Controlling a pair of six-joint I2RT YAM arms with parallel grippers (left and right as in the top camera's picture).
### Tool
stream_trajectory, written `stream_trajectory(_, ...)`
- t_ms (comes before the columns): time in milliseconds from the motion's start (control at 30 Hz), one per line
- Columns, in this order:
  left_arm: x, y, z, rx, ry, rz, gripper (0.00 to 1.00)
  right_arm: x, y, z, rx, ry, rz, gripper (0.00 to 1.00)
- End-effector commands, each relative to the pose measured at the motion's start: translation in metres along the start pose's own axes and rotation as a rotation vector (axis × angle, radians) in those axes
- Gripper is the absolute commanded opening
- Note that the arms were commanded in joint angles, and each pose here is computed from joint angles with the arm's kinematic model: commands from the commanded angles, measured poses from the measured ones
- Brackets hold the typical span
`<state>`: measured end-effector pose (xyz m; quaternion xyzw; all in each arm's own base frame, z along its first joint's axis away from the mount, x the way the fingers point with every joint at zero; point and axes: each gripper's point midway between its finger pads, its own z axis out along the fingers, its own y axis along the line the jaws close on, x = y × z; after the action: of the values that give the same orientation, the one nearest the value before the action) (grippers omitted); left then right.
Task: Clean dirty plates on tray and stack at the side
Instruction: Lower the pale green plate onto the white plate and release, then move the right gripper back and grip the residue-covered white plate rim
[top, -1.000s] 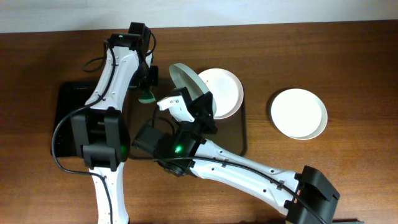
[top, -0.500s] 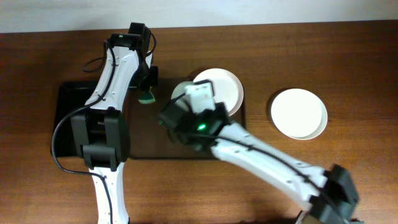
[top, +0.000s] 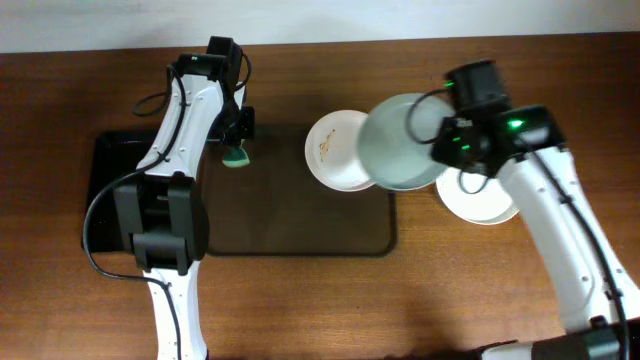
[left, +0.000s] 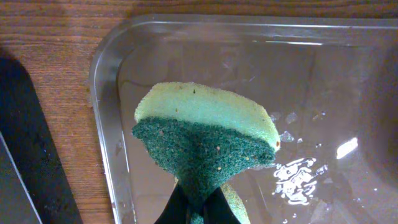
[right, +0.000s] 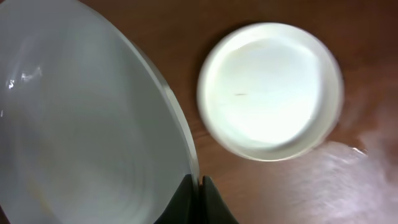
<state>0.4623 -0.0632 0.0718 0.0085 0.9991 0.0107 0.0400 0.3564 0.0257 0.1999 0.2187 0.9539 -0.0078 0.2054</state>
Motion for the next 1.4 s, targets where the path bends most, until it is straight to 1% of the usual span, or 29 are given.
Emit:
stream_trajectory(0, -0.003, 0.002, -0.001, 0.011, -0.005, -0.021, 0.01, -0.001, -0.051, 0.021, 0.037, 0.056, 0.135, 0.04)
stream_trajectory(133, -0.003, 0.006, -0.001, 0.01, -0.004, -0.029, 0.0, 0.006, -0.104, 0.053, 0.093, 0.095, 0.276, 0.04)
stream_trajectory(267, -0.003, 0.006, -0.001, 0.01, -0.005, -0.029, 0.0, 0.017, -0.136, 0.081, 0.115, 0.101, 0.367, 0.04)
stream_trajectory(367, -0.003, 0.006, -0.001, 0.01, -0.005, -0.029, 0.0, 0.028, -0.149, 0.098, 0.122, 0.103, 0.398, 0.04)
stream_trajectory(600, -0.003, 0.006, -0.001, 0.01, -0.004, -0.029, 0.0, 0.041, -0.154, 0.121, 0.142, 0.119, 0.396, 0.04)
stream_trajectory(633, -0.003, 0.006, -0.001, 0.01, -0.004, -0.029, 0.0, 0.043, -0.156, 0.124, 0.161, 0.127, 0.394, 0.12)
stream_trajectory(667, -0.003, 0.006, -0.001, 0.01, -0.004, -0.029, 0.0, 0.044, -0.158, 0.125, 0.168, 0.131, 0.393, 0.28)
stream_trajectory(733, -0.003, 0.006, -0.001, 0.01, -0.004, -0.029, 0.01, 0.044, -0.159, 0.128, 0.175, 0.135, 0.392, 0.78)
stream_trajectory(767, -0.003, 0.006, -0.001, 0.01, -0.004, -0.029, 0.0, 0.042, -0.157, 0.129, 0.164, 0.13, 0.393, 0.86)
stream_trajectory(867, -0.003, 0.006, -0.001, 0.011, -0.004, -0.03, 0.01, 0.03, -0.138, 0.125, 0.06, 0.126, 0.344, 0.87)
stream_trajectory(1000, -0.003, 0.006, -0.001, 0.011, -0.004, -0.03, 0.0, 0.0, -0.099, 0.099, -0.078, 0.073, 0.222, 0.88)
stream_trajectory(1033, -0.003, 0.006, -0.001, 0.011, -0.004, -0.03, 0.01, -0.007, -0.085, 0.09, -0.105, 0.058, 0.193, 0.86)
stream_trajectory(1100, -0.003, 0.006, -0.001, 0.011, -0.004, -0.03, 0.01, -0.017, -0.05, 0.073, -0.177, 0.038, 0.128, 0.78)
stream_trajectory(1133, -0.003, 0.006, -0.001, 0.011, -0.004, -0.03, 0.0, -0.019, -0.025, 0.064, -0.23, 0.029, 0.096, 0.76)
stream_trajectory(1200, -0.003, 0.006, -0.001, 0.01, -0.005, -0.03, 0.01, -0.017, 0.001, 0.058, -0.267, 0.021, 0.094, 0.73)
stream_trajectory(1233, -0.003, 0.006, -0.001, 0.01, -0.005, -0.03, 0.0, -0.013, 0.02, 0.055, -0.291, 0.018, 0.098, 0.7)
stream_trajectory(1267, -0.003, 0.006, -0.001, 0.011, -0.006, -0.03, 0.0, -0.009, 0.032, 0.056, -0.295, 0.02, 0.109, 0.68)
stream_trajectory(1367, -0.004, 0.006, -0.001, 0.011, -0.008, -0.03, 0.0, 0.012, 0.06, 0.071, -0.24, 0.045, 0.166, 0.56)
